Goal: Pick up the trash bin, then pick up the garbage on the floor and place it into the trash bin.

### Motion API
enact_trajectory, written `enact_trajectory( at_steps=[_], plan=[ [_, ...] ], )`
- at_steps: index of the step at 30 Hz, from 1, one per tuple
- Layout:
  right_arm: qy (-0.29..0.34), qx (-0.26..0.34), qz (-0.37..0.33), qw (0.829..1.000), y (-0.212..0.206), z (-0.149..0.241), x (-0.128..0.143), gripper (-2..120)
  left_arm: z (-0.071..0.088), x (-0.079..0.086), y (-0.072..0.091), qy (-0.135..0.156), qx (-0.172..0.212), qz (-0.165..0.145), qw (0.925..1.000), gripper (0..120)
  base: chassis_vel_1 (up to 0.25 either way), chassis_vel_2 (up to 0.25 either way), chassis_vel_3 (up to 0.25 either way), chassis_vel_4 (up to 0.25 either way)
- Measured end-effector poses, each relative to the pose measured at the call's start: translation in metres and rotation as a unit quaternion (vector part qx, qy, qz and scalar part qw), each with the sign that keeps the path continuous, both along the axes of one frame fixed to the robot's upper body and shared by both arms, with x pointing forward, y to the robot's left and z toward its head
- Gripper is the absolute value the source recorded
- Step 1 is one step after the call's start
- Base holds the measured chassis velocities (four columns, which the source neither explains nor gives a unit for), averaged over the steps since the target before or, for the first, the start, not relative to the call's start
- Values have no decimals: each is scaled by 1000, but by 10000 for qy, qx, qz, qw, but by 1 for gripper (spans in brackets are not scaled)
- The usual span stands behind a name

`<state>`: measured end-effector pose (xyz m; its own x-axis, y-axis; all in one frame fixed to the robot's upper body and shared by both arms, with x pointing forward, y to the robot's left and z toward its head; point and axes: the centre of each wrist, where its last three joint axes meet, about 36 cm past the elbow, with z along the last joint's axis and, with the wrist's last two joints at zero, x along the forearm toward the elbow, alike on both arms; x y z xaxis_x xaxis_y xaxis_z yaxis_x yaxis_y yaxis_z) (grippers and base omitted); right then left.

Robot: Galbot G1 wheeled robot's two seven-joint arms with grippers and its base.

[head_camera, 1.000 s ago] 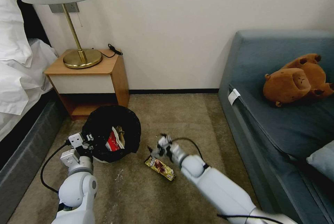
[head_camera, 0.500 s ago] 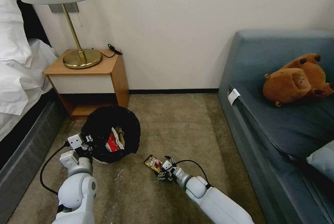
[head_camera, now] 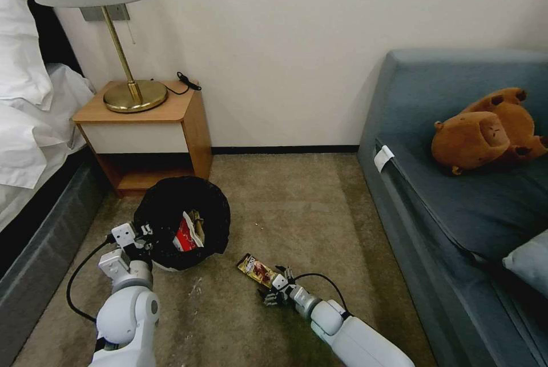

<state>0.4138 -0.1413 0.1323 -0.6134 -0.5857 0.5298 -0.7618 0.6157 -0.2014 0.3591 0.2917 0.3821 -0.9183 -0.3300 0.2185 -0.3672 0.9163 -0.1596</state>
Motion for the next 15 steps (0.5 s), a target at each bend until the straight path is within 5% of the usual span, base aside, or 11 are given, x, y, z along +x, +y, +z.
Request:
enact_trajectory(
  at_steps=[15],
  plan=[
    [-142, 118, -97, 9998, -13, -6, 8, 48, 3, 0, 0, -45, -7, 54, 10000, 4, 0, 0, 0, 0]
  ],
)
